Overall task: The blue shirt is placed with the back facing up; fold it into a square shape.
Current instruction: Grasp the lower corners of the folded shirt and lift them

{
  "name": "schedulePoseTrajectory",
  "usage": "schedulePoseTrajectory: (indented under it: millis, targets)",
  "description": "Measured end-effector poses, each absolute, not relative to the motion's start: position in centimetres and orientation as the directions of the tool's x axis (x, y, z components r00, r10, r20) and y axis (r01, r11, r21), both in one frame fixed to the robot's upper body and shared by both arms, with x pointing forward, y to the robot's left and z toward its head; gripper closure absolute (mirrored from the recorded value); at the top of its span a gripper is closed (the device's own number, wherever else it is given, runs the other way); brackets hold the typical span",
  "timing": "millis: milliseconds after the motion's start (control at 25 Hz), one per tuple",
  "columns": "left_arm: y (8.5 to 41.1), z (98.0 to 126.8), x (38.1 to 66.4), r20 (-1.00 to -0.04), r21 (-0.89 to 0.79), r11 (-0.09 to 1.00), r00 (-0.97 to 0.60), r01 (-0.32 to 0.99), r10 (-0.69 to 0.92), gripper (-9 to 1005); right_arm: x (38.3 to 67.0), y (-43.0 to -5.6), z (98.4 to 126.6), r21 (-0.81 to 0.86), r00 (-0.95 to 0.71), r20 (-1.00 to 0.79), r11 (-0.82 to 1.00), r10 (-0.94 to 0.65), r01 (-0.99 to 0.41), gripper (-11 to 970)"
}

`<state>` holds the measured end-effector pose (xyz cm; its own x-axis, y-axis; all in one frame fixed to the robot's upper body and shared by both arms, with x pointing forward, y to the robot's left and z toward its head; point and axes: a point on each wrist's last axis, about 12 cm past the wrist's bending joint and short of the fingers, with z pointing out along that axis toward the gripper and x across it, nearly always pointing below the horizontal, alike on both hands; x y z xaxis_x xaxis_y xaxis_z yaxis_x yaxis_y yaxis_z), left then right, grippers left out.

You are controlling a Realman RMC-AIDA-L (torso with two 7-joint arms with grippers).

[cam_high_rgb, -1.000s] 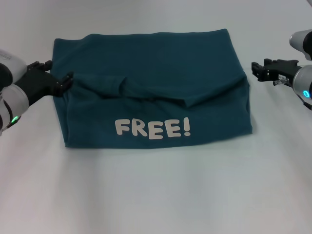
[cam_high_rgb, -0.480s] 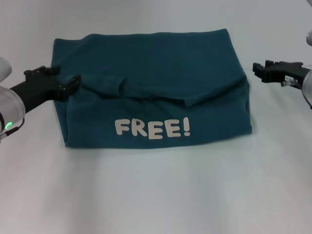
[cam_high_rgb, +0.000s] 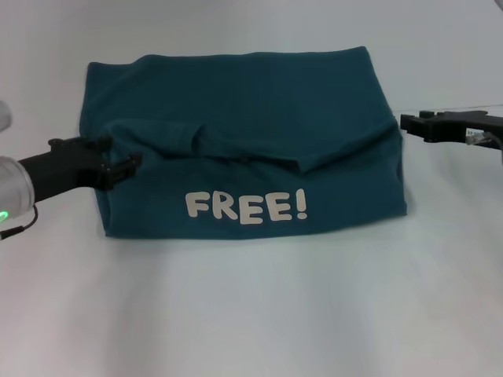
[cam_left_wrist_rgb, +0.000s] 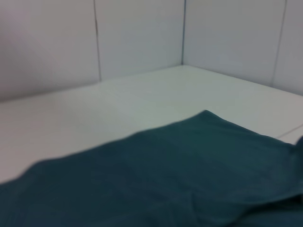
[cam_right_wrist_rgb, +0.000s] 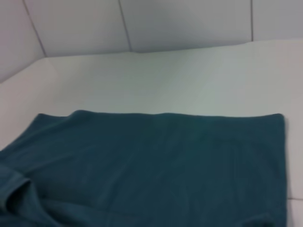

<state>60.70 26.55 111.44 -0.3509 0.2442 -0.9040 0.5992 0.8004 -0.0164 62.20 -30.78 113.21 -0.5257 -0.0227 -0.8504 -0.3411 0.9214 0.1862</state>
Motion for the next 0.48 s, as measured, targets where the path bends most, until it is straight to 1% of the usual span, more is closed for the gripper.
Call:
schedulePoseTrajectory:
  millis: [200,280,360,480]
  targets:
    - [27.3,112.7,60.4,-0.871,-0.125,0.763,-0.439,0.635,0.223,415,61.7,-31.1,114.0,0.178,-0.565,-0.824,0.92,-0.055,-0.35,584]
    - [27.5,113.0,60.3,-0.866,-0.141,0.757,-0.45,0.638,0.218,414,61.5,-31.1,114.1,0.172,-0.578,-0.813,0.918,-0.073,-0.357,466]
    - [28.1,113.6,60.1,-0.849,-0.195,0.737,-0.487,0.647,0.203,414,61.4,-31.1,114.3,0.174,-0.593,-0.8,0.912,-0.088,-0.371,349]
    - [28.9,113.6,59.8,-0.836,-0.235,0.73,-0.517,0.641,0.185,414,61.5,-31.2,114.4,0.182,-0.615,-0.782,0.906,-0.102,-0.382,349]
